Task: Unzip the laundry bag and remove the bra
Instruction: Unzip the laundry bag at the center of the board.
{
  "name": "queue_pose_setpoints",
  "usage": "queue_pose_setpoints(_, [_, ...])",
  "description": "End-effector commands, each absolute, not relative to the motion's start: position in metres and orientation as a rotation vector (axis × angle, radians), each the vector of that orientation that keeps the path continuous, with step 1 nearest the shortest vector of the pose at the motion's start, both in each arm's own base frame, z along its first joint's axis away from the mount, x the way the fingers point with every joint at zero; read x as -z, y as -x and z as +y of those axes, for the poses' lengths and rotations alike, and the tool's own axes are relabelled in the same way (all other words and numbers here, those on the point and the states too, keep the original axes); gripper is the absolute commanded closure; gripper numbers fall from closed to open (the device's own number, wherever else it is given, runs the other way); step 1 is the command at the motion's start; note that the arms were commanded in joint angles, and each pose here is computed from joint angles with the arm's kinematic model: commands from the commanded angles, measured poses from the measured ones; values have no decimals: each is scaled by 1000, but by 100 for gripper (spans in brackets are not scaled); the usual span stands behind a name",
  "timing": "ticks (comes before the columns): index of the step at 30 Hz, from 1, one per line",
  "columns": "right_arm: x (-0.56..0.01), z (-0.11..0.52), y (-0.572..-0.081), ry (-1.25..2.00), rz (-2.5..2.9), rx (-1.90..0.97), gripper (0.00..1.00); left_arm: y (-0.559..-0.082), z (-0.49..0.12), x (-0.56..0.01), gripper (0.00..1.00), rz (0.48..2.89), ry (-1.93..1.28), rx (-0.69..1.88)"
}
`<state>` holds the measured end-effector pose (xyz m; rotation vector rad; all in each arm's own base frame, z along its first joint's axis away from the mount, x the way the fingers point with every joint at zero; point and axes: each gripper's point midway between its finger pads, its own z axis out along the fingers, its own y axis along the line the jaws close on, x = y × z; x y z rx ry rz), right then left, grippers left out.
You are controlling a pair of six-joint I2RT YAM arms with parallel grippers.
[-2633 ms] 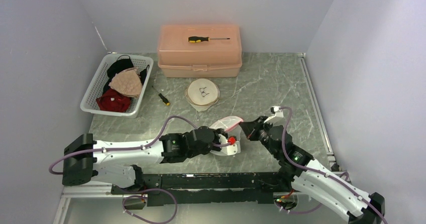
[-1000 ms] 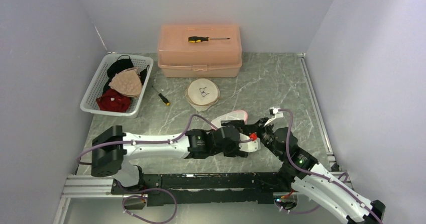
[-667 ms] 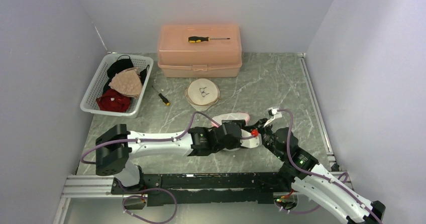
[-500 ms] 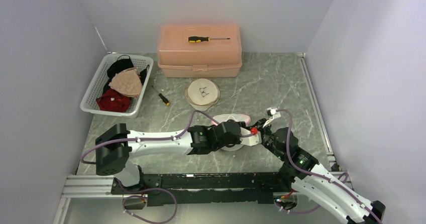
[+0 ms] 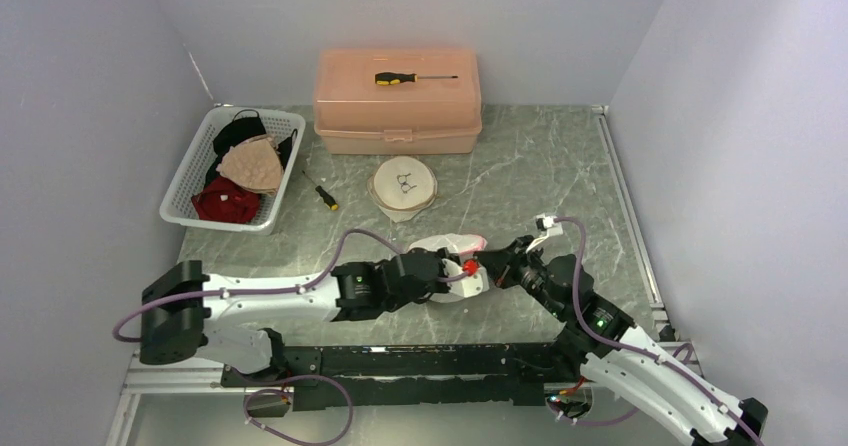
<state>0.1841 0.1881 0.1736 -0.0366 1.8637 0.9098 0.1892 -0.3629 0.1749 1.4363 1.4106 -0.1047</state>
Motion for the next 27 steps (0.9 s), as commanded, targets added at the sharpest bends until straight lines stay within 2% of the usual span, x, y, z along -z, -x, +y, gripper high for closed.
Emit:
queue_pose_setpoints(1, [-176,164,-204,-143,1804,-806,100,-190,-347,-202,98,1395,-1333,129])
queue_pose_setpoints(9, [-156,154,-227,-277,1812,-706,100,-177,-335,-207,97,1363,-1344,181])
queue_pose_setpoints(13, [-164,153,-235,-313,1765,-720,100,-176,-329,-208,97,1364,-1336,170])
queue_pose_setpoints(18, [-190,165,-231,-151,1690,-769,100,-186,-324,-211,97,1338,-1305,88])
queue_pose_setpoints(23, [-213,183,-217,34,1661,-835,100,-200,-329,-234,71,1269,-1196,42])
queue_pose_setpoints(25, [-212,187,-213,61,1674,-859,100,-201,-331,-229,51,1300,-1191,61])
queue_pose_setpoints(27, [-207,189,-210,65,1698,-873,100,-199,-331,-219,36,1351,-1201,81])
